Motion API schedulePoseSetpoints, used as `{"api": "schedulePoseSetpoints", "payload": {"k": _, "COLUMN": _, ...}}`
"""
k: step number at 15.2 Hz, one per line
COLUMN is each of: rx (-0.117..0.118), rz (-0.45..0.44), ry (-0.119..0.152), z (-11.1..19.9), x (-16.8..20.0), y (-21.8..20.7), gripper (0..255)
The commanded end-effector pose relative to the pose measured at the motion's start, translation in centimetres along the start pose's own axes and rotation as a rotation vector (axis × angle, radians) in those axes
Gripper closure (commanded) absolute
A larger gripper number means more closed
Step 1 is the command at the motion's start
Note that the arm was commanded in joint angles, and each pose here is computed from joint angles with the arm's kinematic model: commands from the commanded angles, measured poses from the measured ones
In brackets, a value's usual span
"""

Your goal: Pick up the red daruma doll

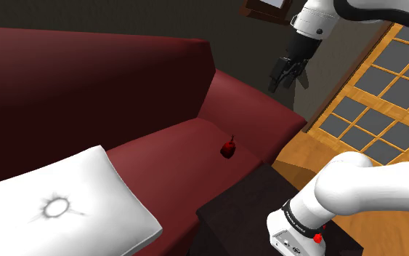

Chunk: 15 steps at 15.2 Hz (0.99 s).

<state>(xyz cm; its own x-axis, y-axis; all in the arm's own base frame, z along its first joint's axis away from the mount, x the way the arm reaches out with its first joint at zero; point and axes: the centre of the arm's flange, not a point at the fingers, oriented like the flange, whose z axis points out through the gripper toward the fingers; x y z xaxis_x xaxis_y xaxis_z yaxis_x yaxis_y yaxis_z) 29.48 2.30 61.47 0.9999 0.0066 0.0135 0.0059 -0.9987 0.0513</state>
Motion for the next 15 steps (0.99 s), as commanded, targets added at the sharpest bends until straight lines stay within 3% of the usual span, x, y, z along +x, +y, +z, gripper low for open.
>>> {"api": "schedulePoseSetpoints", "payload": {"k": 1, "rx": 0.000, "rz": 0.000, "ry": 0.000, "z": 0.0, "x": 0.0, "y": 0.0, "gripper": 0}}
{"api": "schedulePoseSetpoints", "payload": {"k": 15, "rx": 0.087, "rz": -0.063, "ry": -0.043, "z": 17.1, "x": 6.7, "y": 5.4, "gripper": 0}}
